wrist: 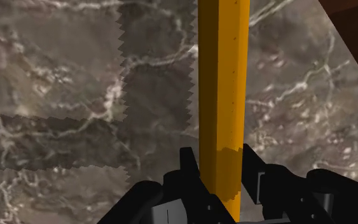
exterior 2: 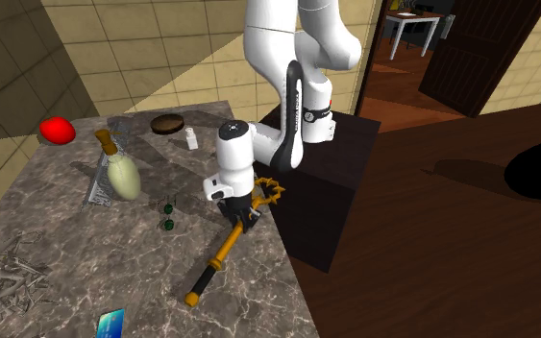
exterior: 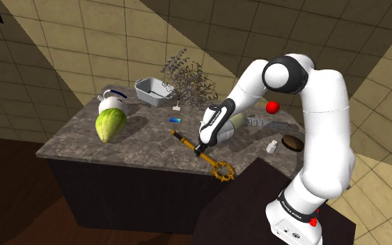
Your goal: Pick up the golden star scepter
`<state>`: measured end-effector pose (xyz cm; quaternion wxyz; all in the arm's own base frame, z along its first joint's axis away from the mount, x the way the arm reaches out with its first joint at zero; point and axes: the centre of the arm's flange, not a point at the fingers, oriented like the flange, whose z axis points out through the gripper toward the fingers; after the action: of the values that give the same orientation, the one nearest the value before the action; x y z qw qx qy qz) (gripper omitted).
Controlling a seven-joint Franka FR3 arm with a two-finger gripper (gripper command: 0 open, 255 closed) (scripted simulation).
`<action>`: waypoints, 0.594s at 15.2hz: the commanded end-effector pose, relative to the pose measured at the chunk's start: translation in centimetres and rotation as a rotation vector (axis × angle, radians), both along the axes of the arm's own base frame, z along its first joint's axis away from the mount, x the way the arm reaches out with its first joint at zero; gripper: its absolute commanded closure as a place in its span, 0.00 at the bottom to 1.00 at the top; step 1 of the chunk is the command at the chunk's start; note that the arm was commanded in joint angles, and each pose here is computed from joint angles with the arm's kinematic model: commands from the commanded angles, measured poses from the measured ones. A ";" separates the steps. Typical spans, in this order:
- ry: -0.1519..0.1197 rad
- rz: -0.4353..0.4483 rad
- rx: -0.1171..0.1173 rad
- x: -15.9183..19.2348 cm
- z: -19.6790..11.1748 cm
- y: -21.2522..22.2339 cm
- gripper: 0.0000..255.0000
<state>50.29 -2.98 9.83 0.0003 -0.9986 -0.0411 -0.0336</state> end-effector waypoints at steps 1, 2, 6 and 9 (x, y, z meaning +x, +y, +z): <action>0.000 0.000 0.000 0.1 0.9 0.0 1.00; 0.000 0.000 0.000 0.1 1.5 0.0 1.00; 0.000 0.000 0.000 0.1 3.6 0.0 1.00; 0.000 0.000 0.000 0.1 5.2 0.0 1.00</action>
<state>50.40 -3.03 14.47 0.0003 -0.9986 -0.0411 -0.0337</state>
